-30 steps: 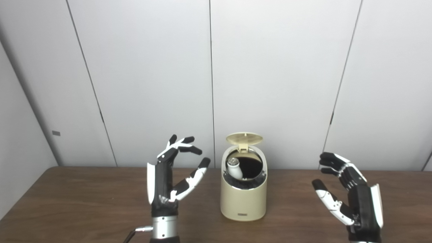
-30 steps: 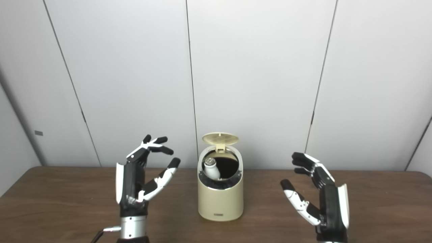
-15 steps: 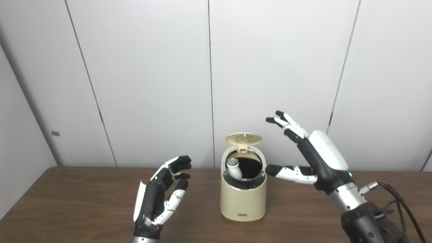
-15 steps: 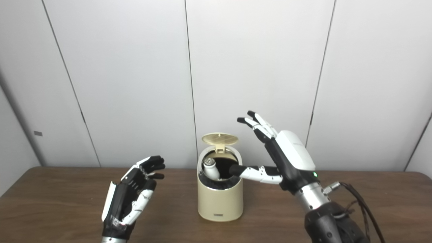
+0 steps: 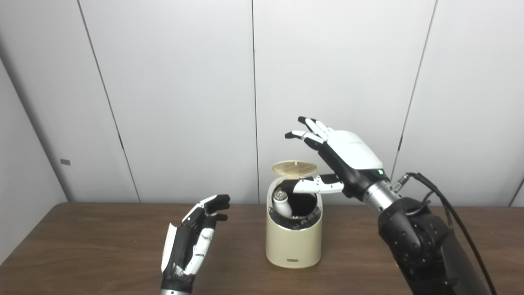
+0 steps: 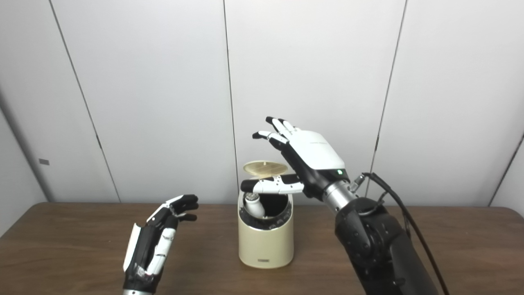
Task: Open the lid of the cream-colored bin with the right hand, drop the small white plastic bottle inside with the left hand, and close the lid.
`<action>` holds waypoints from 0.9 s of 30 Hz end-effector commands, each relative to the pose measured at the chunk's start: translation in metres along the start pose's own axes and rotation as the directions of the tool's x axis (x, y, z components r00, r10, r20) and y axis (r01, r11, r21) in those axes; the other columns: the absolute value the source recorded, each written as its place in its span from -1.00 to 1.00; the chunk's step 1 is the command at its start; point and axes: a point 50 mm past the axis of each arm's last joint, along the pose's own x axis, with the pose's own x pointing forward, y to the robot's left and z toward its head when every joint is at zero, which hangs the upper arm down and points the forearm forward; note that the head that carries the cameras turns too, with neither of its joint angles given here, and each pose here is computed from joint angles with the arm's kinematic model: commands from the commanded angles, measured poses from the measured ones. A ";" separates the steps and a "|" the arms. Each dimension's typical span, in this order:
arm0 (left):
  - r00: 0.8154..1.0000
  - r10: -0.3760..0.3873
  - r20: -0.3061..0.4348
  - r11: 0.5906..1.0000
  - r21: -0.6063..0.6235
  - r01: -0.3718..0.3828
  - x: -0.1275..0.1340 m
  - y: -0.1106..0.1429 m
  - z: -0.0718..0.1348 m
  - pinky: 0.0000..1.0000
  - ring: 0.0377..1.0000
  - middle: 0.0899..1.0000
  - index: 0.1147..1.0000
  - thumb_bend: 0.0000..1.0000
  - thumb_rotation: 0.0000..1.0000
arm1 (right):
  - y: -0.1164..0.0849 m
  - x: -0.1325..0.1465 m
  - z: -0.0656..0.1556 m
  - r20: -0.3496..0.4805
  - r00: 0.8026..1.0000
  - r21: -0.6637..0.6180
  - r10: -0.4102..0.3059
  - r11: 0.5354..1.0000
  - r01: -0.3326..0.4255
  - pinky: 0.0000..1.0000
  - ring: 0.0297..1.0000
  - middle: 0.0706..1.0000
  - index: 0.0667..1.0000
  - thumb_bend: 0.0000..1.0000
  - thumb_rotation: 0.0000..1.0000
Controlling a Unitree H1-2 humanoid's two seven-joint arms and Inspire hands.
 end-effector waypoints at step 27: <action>0.996 0.016 0.092 1.000 0.022 -0.018 0.016 0.002 0.016 0.30 0.47 0.43 0.35 -0.18 0.75 | -0.001 0.017 -0.009 -0.034 0.995 -0.004 -0.089 0.996 0.089 1.00 1.00 0.98 0.18 1.00 1.00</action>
